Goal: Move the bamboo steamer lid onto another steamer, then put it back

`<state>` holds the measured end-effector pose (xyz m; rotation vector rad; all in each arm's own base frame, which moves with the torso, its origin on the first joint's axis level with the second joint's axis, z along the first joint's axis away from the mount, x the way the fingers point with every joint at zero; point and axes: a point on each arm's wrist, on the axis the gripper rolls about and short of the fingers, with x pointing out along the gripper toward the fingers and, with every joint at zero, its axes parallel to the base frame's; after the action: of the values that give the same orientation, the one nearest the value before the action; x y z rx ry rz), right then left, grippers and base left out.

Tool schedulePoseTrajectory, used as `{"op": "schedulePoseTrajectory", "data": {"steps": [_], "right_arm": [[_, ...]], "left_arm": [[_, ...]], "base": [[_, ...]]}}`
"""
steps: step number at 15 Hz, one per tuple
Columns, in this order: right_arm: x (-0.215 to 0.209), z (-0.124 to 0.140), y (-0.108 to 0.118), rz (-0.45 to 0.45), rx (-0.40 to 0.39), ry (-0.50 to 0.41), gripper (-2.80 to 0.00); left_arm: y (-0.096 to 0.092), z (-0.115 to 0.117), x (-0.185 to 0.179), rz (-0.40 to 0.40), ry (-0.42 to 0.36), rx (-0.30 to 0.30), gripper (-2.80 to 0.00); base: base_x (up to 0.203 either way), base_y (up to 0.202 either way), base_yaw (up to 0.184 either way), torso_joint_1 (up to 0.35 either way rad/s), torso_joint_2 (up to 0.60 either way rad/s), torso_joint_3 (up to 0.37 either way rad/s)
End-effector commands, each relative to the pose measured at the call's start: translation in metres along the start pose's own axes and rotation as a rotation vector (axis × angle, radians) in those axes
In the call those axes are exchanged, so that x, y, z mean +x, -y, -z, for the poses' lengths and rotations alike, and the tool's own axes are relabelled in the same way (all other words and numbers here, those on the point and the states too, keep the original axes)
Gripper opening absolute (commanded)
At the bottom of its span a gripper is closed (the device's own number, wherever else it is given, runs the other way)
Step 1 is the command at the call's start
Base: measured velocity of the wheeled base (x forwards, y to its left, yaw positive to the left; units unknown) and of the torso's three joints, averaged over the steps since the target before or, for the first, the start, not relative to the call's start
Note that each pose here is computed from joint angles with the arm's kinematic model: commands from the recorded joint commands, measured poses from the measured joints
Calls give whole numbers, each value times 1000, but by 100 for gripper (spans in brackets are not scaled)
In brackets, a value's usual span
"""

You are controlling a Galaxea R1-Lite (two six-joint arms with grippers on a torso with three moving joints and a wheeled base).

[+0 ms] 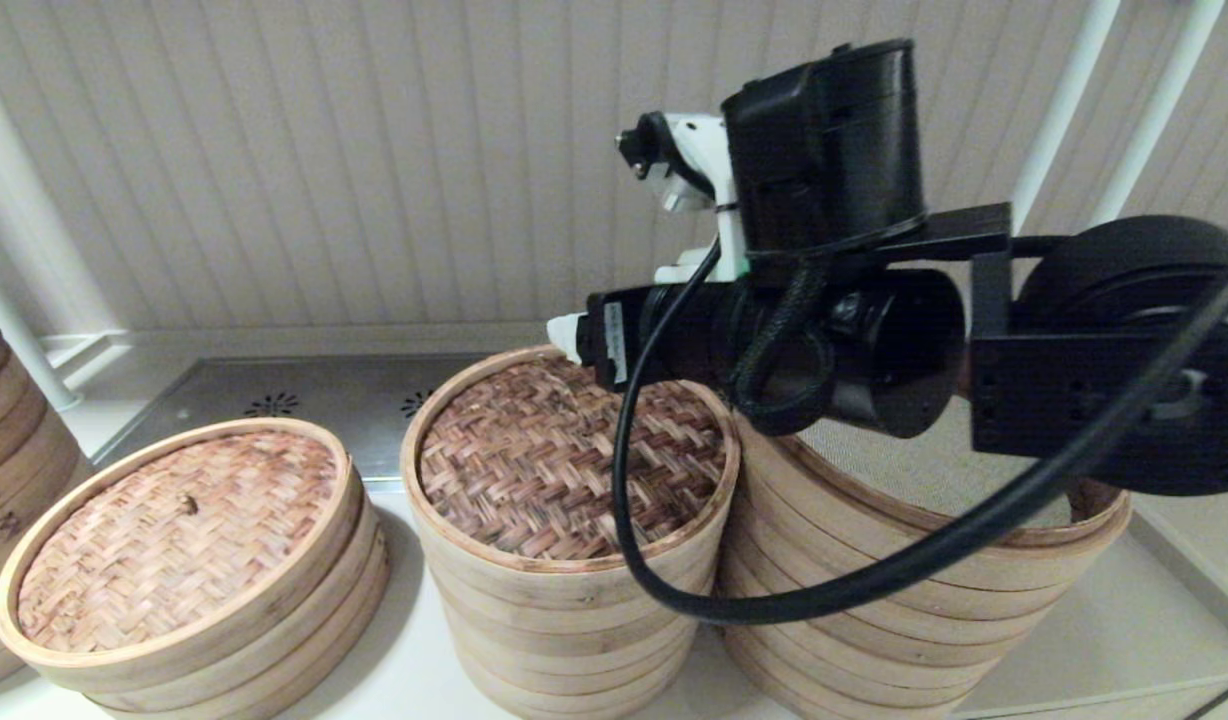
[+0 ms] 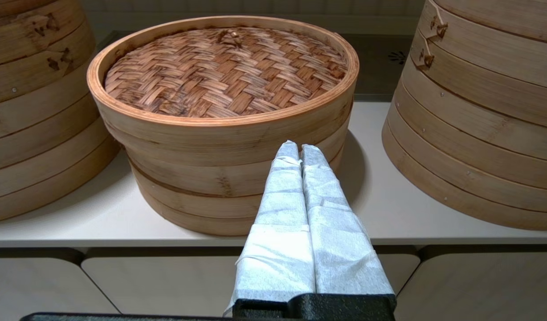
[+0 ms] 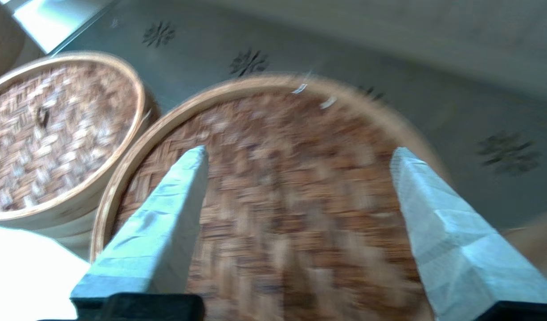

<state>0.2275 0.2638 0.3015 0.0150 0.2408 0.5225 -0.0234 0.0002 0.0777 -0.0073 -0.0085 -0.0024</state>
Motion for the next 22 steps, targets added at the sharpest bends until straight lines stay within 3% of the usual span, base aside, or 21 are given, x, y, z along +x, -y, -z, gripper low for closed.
{"op": "schedulePoseTrajectory", "data": {"steps": [1,2,8,11,17,20,22], "right_arm": [[-35,-22,21,60,-13,80,0],[-46,-24,30,85,-32,90,-280],[-127,-30,90,249,-37,182,-280],[-169,-20,115,359,-47,220,-280],[-225,52,140,548,-43,149,-280],[-250,95,149,699,-20,116,-280],[-265,111,146,723,-15,141,-280]], "left_arm": [[0,0,0,-1,1,0,-280],[0,0,0,-1,1,0,-280],[0,0,0,-1,1,0,-280],[0,0,0,-1,1,0,-280],[0,0,0,-1,-1,0,-280],[0,0,0,-1,0,0,-280],[0,0,0,-1,1,0,-280]], "base": [[0,0,0,0,0,0],[0,0,0,0,0,0],[0,0,0,0,0,0],[0,0,0,0,0,0],[0,0,0,0,0,0],[0,0,0,0,0,0],[0,0,0,0,0,0]]}}
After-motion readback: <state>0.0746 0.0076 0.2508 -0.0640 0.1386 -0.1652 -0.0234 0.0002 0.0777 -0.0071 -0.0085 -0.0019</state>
